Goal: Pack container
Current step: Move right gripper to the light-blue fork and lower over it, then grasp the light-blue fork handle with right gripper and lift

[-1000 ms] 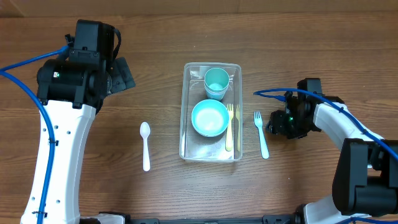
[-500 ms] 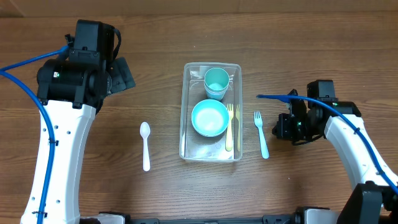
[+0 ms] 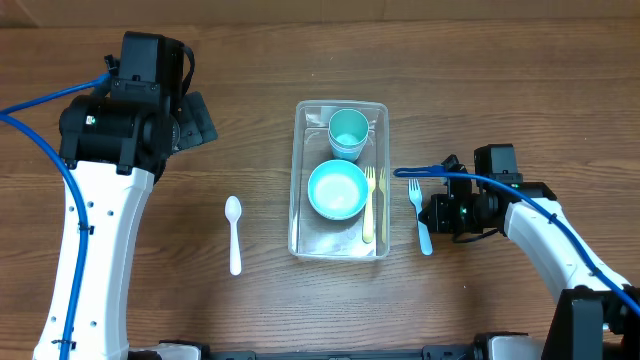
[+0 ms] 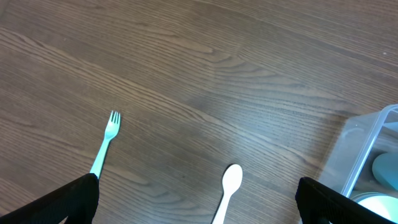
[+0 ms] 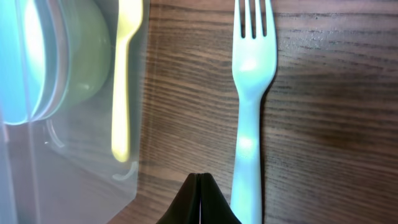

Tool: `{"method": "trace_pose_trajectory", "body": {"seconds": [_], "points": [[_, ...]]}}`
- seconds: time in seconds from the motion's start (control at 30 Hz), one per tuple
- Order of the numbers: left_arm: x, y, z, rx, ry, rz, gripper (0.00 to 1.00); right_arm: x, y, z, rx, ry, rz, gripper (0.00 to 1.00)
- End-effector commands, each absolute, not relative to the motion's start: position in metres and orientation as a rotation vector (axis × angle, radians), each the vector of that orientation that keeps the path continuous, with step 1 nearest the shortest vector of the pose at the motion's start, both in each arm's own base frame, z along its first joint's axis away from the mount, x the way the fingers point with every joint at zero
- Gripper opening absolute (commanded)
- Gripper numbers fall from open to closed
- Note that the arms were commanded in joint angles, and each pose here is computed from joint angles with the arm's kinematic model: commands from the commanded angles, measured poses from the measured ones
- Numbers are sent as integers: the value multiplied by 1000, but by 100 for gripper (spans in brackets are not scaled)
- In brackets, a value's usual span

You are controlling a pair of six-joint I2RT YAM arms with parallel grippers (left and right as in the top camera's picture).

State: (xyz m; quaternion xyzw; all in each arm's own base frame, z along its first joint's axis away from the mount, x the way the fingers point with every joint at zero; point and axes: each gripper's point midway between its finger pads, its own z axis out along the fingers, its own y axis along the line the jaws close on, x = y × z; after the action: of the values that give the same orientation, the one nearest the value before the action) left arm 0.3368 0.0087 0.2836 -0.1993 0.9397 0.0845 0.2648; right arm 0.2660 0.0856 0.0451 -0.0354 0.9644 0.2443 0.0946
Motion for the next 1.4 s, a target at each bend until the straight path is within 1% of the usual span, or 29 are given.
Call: {"method": "trace_pose_trajectory", "body": {"seconds": [0.0, 0.27, 0.37, 0.53, 0.83, 1.13, 1.37], "points": [[338, 11, 293, -573, 2501, 220, 100, 258, 90, 32, -128, 2847, 757, 4], [338, 11, 293, -573, 2501, 220, 100, 265, 98, 28, -160, 2804, 742, 4], [338, 11, 293, -573, 2501, 220, 100, 270, 92, 23, -98, 2827, 630, 4], [338, 11, 293, -573, 2501, 220, 100, 275, 85, 20, -58, 2831, 539, 4], [338, 11, 293, -573, 2501, 220, 100, 277, 87, 21, -41, 2822, 556, 4], [338, 11, 293, -573, 2501, 220, 100, 277, 99, 26, -64, 2794, 662, 4], [338, 11, 293, -573, 2501, 220, 100, 271, 103, 9, -63, 2806, 698, 4]]}}
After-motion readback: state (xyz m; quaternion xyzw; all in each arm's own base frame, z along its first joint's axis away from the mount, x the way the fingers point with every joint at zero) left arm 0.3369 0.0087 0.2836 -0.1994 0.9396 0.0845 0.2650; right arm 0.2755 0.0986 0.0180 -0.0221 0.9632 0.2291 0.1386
